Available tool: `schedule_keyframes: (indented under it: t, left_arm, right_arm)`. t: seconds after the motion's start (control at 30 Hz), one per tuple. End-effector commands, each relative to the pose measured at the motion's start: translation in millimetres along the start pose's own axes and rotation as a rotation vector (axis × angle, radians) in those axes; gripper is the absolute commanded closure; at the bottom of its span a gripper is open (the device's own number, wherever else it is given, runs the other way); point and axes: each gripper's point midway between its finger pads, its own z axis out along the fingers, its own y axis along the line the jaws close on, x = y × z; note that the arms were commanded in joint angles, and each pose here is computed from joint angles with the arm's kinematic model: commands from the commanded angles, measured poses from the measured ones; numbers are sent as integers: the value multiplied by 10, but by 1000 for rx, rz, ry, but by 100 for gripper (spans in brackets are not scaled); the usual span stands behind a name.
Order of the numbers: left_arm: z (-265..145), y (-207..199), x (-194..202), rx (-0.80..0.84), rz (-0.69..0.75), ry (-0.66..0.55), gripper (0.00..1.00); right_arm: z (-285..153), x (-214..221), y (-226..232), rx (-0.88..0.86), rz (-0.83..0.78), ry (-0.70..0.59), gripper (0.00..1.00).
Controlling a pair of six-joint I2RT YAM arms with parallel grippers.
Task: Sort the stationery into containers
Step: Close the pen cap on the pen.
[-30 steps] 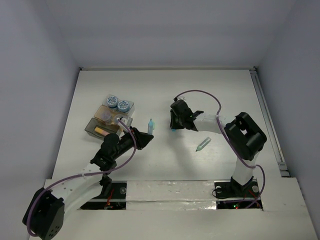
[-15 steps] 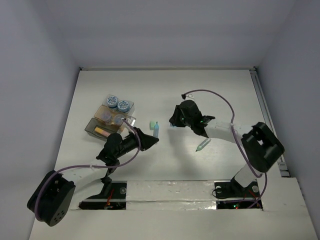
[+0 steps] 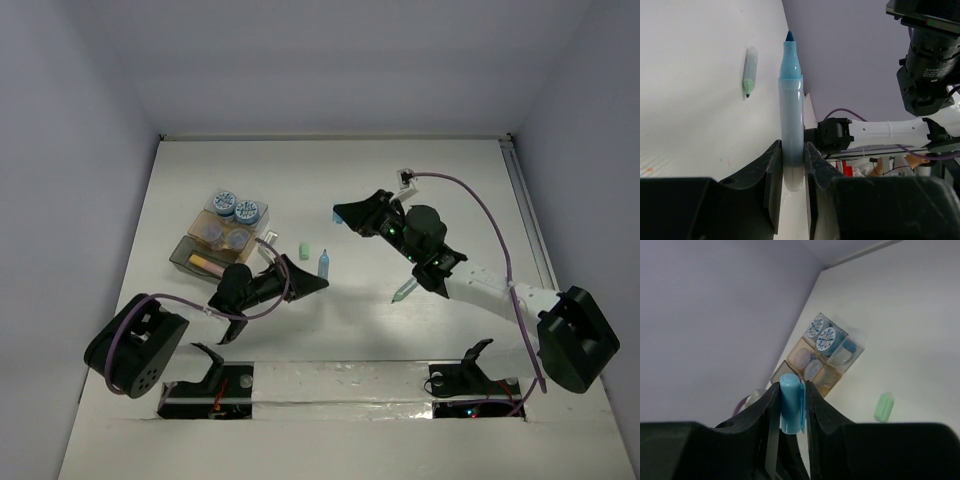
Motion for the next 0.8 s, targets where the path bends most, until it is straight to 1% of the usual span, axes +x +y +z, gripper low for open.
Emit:
schedule_keyframes:
  t: [0.0,0.13,0.27,0.3,0.37,0.43,0.77]
  left_arm:
    - [-203,-1260,-218,507,246,-115,100]
    - [-216,-1362,-205,527,285,-126,100]
    - [-176,-1368,-221,490,329,-134,100]
    - [-193,-1437,-211,505,369,-142,100]
    - [-179,-1422,-231,485,386,-150,100]
    - [-200,-1497,-220,501,418,-154,100]
    - [-204,-1503,-214,506,401,-150,100]
  right_arm:
    - [-28,-130,323,-148,23,-36,100]
    - [-27,-56,283,-156,30,-22,100]
    - [-21,-3,294,-174,34,-3,100]
    - [-18,8,300,-179,41,2,100]
    - [0,63,276,-177,50,22,100]
    - [6,89,289,-189,64,31,100]
    - [-60,7,391,-222,76,8,100]
